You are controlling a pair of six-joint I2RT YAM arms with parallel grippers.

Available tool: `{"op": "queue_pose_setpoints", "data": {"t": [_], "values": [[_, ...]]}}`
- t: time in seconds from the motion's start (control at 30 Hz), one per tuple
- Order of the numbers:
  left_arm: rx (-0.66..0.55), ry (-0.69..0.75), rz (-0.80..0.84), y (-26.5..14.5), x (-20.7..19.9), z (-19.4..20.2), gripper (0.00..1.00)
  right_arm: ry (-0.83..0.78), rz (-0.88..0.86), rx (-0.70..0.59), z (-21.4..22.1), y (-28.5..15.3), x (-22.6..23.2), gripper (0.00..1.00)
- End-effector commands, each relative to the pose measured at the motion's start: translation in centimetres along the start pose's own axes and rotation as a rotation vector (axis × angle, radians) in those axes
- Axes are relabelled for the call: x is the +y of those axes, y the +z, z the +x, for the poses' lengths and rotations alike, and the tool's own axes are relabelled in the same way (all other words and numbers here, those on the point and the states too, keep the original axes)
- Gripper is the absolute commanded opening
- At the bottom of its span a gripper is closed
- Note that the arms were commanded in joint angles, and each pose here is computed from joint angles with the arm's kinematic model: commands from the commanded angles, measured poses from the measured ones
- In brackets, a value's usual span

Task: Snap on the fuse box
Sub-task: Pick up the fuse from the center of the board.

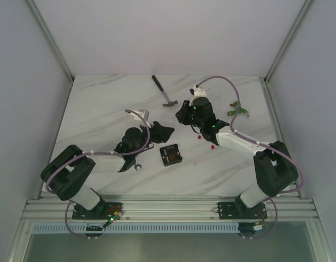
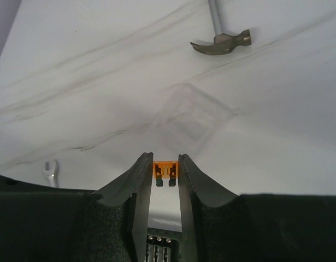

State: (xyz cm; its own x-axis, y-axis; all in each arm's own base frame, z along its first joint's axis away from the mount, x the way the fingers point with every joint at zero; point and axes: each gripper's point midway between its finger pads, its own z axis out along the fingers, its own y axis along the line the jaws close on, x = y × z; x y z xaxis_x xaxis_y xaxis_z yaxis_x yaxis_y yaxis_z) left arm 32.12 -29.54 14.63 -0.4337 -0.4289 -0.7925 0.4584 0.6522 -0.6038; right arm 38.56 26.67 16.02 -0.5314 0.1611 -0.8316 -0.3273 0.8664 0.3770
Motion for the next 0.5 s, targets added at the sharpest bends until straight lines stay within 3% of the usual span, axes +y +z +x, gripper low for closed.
{"op": "queue_pose_setpoints", "data": {"t": [0.0,0.47], "values": [[-0.1,0.025,0.058,1.4,-1.8,-2.5,0.66,0.067,-0.077,-0.073,-1.8,-1.1,2.3,0.23],[-0.11,0.031,0.084,3.4,-2.3,-2.7,0.45,0.082,-0.133,-0.061,-0.8,-1.6,4.1,0.23]]}}
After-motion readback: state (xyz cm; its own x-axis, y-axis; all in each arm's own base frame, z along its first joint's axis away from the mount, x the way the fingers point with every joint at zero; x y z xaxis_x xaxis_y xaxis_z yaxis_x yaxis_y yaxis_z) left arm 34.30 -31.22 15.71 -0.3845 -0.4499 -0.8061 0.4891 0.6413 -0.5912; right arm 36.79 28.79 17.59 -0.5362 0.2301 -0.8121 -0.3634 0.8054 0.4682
